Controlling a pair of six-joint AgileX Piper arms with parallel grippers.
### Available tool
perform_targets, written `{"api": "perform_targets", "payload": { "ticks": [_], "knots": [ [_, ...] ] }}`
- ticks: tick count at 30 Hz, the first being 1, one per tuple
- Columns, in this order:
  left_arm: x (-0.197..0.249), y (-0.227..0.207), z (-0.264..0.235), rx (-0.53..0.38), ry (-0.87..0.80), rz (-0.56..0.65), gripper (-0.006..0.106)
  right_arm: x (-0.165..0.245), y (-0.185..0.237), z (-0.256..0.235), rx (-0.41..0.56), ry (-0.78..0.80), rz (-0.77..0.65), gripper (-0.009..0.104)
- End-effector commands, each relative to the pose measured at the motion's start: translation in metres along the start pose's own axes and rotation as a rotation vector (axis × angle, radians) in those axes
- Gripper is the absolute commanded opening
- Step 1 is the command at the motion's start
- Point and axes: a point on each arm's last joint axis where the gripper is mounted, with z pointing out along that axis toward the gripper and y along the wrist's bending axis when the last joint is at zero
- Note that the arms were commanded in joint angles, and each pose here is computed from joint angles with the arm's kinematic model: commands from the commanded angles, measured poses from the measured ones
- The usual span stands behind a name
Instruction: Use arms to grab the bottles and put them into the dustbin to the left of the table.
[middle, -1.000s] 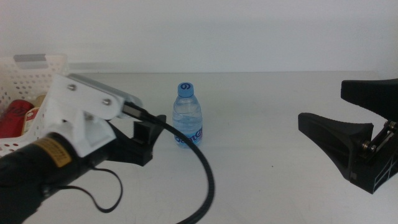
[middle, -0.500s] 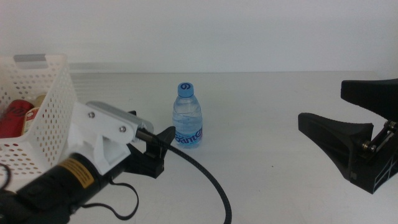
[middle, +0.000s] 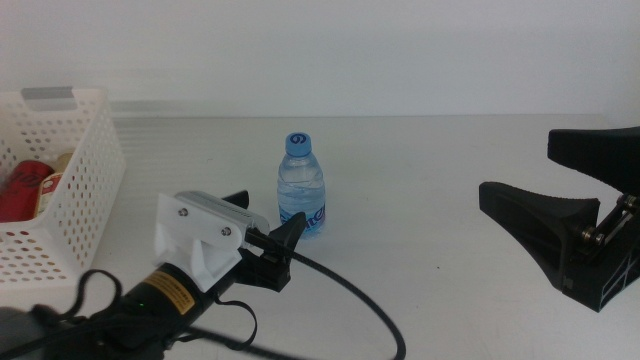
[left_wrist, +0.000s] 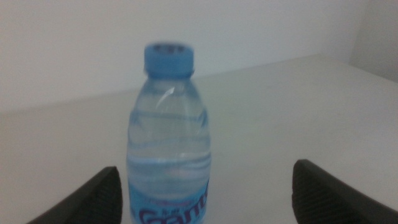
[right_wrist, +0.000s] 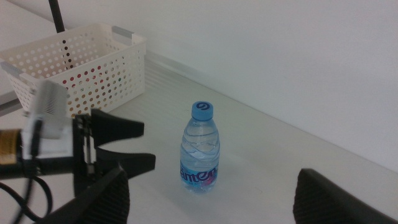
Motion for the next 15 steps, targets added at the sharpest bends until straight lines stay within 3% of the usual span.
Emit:
{"api": "perform_targets", "payload": {
  "ticks": [1,15],
  "knots": [
    [-0.018,0.002,0.005,-0.003,-0.193,-0.070,0.090,-0.015,-0.001,-0.003,0.008,-0.100,-0.019,0.071],
    [-0.011,0.022,0.046,0.058,-0.176,-0.059,0.090,-0.015,-0.001,-0.003,0.008,-0.100,-0.020,0.071]
  ]
}}
